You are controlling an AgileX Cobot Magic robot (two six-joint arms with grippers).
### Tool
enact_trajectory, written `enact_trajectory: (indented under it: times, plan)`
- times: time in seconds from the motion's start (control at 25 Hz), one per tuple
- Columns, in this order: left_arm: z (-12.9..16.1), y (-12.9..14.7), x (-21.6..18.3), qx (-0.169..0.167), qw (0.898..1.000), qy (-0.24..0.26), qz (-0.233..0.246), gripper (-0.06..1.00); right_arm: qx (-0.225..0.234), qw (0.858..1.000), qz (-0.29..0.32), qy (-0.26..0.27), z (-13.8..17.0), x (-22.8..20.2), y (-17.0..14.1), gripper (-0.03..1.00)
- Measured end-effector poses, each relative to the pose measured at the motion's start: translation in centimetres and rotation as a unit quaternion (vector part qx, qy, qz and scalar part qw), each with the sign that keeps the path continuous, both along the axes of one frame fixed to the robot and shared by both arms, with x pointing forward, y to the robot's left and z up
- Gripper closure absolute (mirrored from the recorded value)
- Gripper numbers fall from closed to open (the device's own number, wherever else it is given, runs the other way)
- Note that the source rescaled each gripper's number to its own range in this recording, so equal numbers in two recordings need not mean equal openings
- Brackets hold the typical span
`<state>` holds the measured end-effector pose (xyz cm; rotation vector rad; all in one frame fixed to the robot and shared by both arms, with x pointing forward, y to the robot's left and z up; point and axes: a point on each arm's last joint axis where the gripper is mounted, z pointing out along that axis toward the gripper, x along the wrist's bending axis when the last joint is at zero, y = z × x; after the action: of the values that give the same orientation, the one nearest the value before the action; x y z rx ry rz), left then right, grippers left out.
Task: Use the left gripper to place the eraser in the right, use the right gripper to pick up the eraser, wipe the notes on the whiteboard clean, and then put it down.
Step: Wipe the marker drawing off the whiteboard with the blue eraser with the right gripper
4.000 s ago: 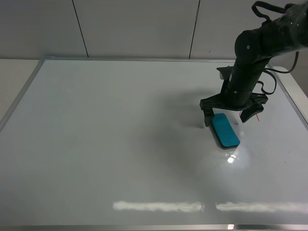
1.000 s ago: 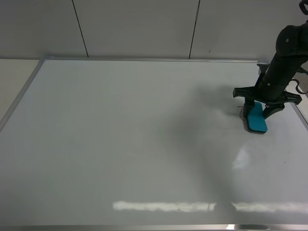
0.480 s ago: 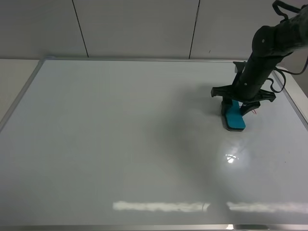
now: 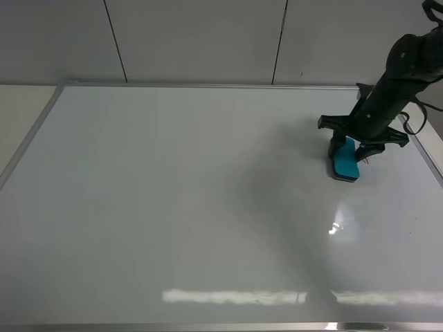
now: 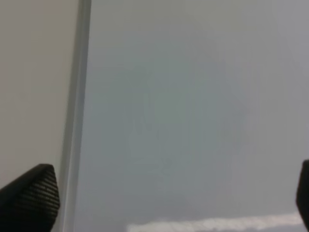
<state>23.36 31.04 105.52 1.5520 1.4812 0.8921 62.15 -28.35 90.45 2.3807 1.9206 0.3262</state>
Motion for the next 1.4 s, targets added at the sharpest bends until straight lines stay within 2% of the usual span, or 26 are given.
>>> enact_trajectory:
  times: [0.2, 0.4, 0.64, 0.88, 1.0, 1.32, 1.4]
  plan:
    - [0.0, 0.0, 0.0, 0.000, 1.000, 0.000, 0.000, -0.05, -0.004, 0.998, -0.066, -0.015, 0.1, 0.2, -5.1, 0.95]
    - [0.0, 0.0, 0.0, 0.000, 1.000, 0.000, 0.000, -0.05, -0.005, 0.997, -0.071, -0.025, 0.1, 0.3, -5.5, 0.95]
    - [0.0, 0.0, 0.0, 0.000, 1.000, 0.000, 0.000, -0.05, -0.008, 0.999, -0.010, -0.034, -0.5, 1.6, -1.7, 0.95]
    - [0.0, 0.0, 0.0, 0.000, 1.000, 0.000, 0.000, -0.05, -0.009, 0.995, 0.091, -0.030, -0.8, 3.1, 5.2, 0.95]
    - [0.0, 0.0, 0.0, 0.000, 1.000, 0.000, 0.000, -0.05, -0.006, 0.992, 0.124, -0.035, -0.7, 3.3, 7.6, 0.95]
    - [0.0, 0.0, 0.0, 0.000, 1.000, 0.000, 0.000, -0.05, -0.008, 0.990, 0.140, -0.027, -0.2, 3.4, 8.1, 0.95]
    - [0.0, 0.0, 0.0, 0.000, 1.000, 0.000, 0.000, -0.05, -0.019, 0.989, 0.149, -0.010, 0.3, 2.9, 7.8, 0.95]
